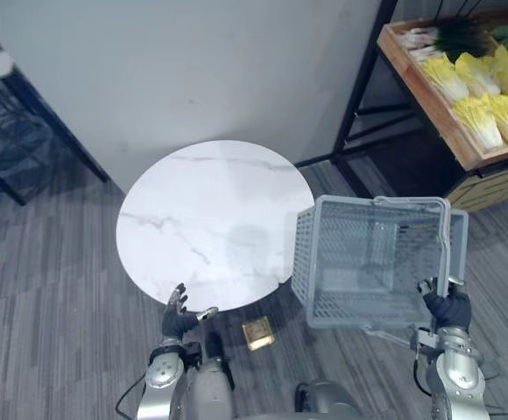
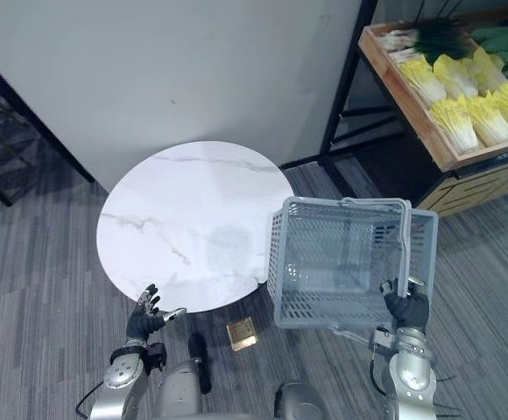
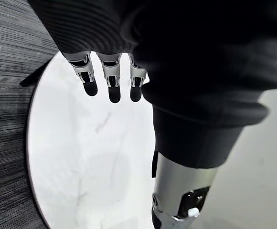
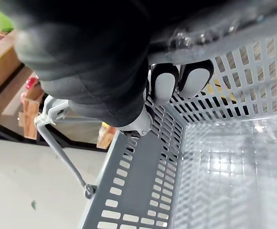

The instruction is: Pick vegetable in the basket

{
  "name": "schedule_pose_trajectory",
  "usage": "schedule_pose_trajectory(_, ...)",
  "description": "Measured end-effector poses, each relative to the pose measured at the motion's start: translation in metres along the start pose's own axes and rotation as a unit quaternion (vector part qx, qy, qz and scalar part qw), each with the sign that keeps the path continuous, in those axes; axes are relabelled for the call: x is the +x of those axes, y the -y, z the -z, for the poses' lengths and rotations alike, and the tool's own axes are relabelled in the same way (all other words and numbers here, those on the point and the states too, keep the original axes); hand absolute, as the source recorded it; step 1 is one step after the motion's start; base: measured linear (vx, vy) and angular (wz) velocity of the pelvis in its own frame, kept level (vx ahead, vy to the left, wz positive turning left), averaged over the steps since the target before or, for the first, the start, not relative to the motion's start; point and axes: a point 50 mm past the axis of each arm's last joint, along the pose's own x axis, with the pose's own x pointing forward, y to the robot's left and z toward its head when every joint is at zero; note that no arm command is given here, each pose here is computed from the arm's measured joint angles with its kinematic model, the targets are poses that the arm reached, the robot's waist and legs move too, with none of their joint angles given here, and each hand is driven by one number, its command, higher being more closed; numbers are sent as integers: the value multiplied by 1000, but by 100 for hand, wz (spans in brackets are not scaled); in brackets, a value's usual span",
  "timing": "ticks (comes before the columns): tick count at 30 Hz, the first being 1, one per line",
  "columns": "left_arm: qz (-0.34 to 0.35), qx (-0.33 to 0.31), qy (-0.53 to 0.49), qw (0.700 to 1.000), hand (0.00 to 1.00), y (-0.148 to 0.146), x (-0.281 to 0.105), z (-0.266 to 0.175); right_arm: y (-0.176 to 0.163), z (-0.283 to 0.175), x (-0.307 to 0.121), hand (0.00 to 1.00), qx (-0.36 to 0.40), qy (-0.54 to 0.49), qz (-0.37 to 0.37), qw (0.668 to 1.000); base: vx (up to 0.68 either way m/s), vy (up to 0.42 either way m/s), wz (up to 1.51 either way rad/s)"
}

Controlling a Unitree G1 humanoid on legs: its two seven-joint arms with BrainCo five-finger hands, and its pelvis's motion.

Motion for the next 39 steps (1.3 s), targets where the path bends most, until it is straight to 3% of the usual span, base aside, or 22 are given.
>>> schedule_pose_trajectory(6, -8, -1, -8, 1000, 0, -5, -7, 6, 1, 3, -2, 100, 0, -7, 2, 1000, -259, 71, -11)
schedule_pose_trajectory(16, -9, 13, -10, 1000, 0, -6, -1, 4, 5, 43, -21, 100, 13, -105, 27, 994, -89, 101, -39)
schedule_pose_trajectory(28, -25, 46, 4, 999, 0, -14, 9, -4, -28, 41, 11, 100, 19, -95, -17, 995, 35, -36, -144)
schedule_pose_trajectory(39, 16, 47, -35, 998, 0, 8, -1, 18, -16, 42, 10, 100, -17, -100, -17, 995, 330, -53, -117)
